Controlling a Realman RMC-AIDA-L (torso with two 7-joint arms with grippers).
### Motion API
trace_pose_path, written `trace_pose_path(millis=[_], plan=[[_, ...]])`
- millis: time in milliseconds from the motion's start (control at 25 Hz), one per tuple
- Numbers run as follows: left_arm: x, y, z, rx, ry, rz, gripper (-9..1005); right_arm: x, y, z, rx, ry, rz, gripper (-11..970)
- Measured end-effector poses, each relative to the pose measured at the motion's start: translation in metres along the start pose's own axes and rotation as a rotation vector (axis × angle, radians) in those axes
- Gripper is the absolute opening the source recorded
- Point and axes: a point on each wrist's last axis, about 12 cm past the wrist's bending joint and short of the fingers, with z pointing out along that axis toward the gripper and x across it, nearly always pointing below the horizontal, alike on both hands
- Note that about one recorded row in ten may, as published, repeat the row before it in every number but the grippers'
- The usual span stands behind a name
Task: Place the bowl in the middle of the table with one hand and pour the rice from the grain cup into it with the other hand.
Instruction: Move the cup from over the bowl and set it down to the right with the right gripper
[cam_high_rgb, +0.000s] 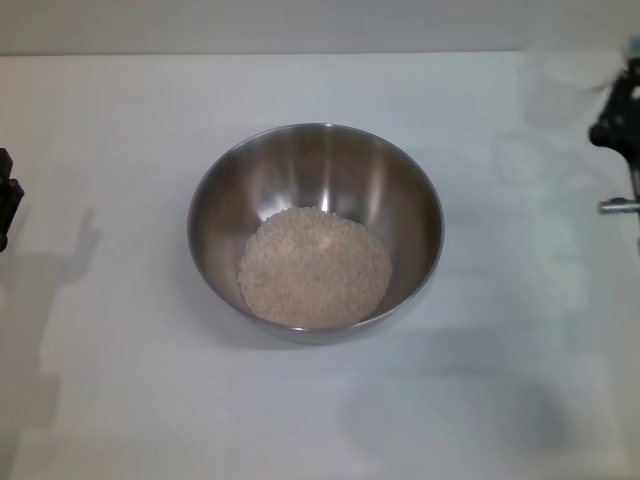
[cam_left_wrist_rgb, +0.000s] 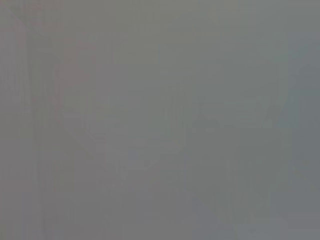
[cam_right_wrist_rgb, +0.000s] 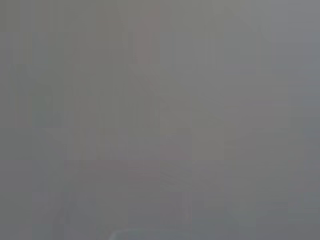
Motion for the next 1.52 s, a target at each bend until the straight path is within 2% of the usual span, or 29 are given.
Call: trace_pose_path(millis=[80, 200, 360, 520, 640, 1000, 1360, 1520], plan=[[0.000, 0.000, 0.000, 0.002, 0.001, 0.000, 813, 0.009, -0.011, 0.000, -0.009, 0.035, 0.046, 16], [0.000, 0.000, -0.001, 0.003, 0.001, 0.000, 813, 0.024, -0.021, 0.004, -0.041, 0.120, 0.057, 16], [0.000, -0.001, 0.000, 0.003, 0.002, 0.000, 813, 0.031, -0.020, 0.009, -0.061, 0.177, 0.050, 17], [0.001, -0.001, 0.001, 0.007, 0.009, -0.001, 813, 0.039, -0.015, 0.019, -0.105, 0.249, 0.039, 17], [0.001, -0.001, 0.002, 0.007, 0.011, -0.001, 813, 0.046, -0.005, 0.029, -0.181, 0.321, 0.014, 17], [0.002, -0.002, 0.002, 0.010, 0.016, -0.001, 813, 0.053, 0.019, 0.040, -0.345, 0.406, -0.038, 18], [0.002, -0.002, 0.002, 0.011, 0.016, -0.001, 813, 0.056, 0.024, 0.041, -0.363, 0.437, -0.034, 40], [0.002, -0.002, 0.001, 0.010, 0.018, -0.001, 813, 0.055, 0.030, 0.033, -0.378, 0.436, -0.011, 49]])
